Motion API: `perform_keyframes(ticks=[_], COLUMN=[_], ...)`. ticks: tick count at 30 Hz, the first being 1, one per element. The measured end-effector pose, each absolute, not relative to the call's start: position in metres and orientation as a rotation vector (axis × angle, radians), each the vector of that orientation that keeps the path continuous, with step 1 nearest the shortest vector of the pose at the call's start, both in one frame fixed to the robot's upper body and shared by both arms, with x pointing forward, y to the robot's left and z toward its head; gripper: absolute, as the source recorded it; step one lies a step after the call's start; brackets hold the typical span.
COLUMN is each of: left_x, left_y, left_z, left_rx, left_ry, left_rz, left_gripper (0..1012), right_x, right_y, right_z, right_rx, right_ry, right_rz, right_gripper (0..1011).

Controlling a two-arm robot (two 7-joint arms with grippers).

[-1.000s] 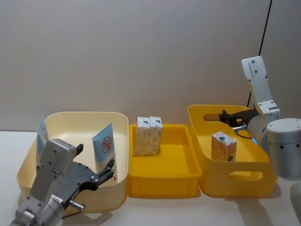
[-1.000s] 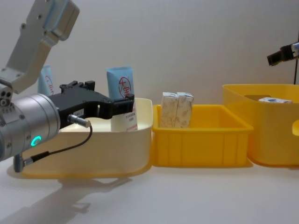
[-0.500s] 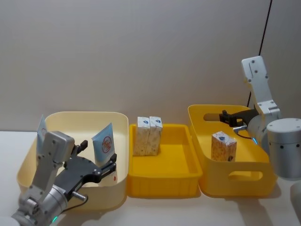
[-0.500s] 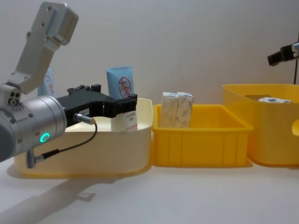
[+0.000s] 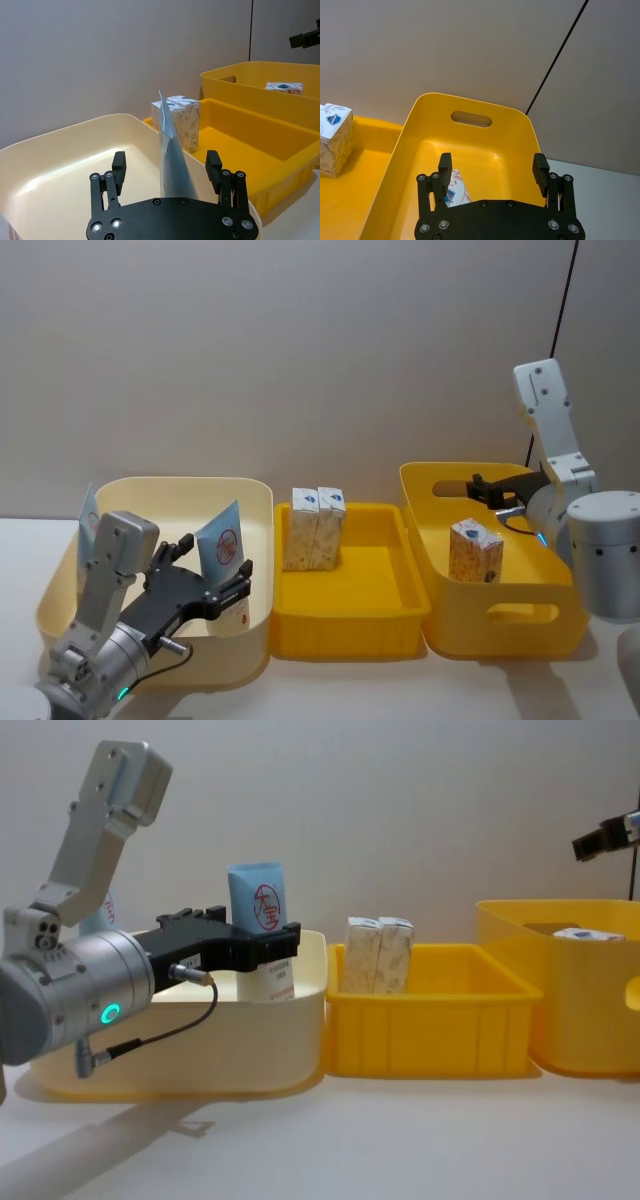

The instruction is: Bimanual collaborative sorting of washing and personal care products

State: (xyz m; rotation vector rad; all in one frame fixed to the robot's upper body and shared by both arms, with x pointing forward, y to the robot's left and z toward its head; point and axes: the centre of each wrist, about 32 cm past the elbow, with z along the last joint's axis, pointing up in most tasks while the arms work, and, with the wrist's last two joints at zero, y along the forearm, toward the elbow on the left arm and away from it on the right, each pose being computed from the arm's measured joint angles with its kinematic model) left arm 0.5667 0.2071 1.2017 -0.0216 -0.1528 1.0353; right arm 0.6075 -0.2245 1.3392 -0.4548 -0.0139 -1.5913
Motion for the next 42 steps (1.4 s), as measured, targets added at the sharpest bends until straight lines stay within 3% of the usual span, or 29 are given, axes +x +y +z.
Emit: perform_keyframes(ticks=[9,20,21,23,26,42], left_x=[0.5711,0.5735,0.5737,0.5739,0.5742,0.5748], left_y=[0.2068,0.2066,0.2067,0.2066,0.2066,0.2065], left_z=[1.2004,1.1998,1.1997,1.1998,1.1996,1.1994], left_rx=[-0.028,-0.032,-0.032,-0.032,-0.033,-0.034], left_ry=[-0.146,-0.142,-0.142,-0.142,-0.141,-0.140], left_rz=[1.028,1.025,1.025,1.025,1.024,1.023], left_gripper=[835,459,459,353,288,229], right_x=[0.6075,0.6075,0.6075,0.6075,0.6075,0.6075], right_y=[-0.2244,-0.2244,-0.2244,-0.2244,-0.2244,-0.2245], right_z=[1.3392,1.3392,1.3392,1.3392,1.3392,1.3392], right_rx=[-0.455,-0.455,-0.455,-0.455,-0.455,-0.455], right_ry=[-0.014,-0.014,-0.014,-0.014,-0.014,-0.014], right_rz=[-1.591,-1.591,-1.591,-1.591,-1.591,-1.591], right_gripper=[1001,1001,1001,1001,1001,1001])
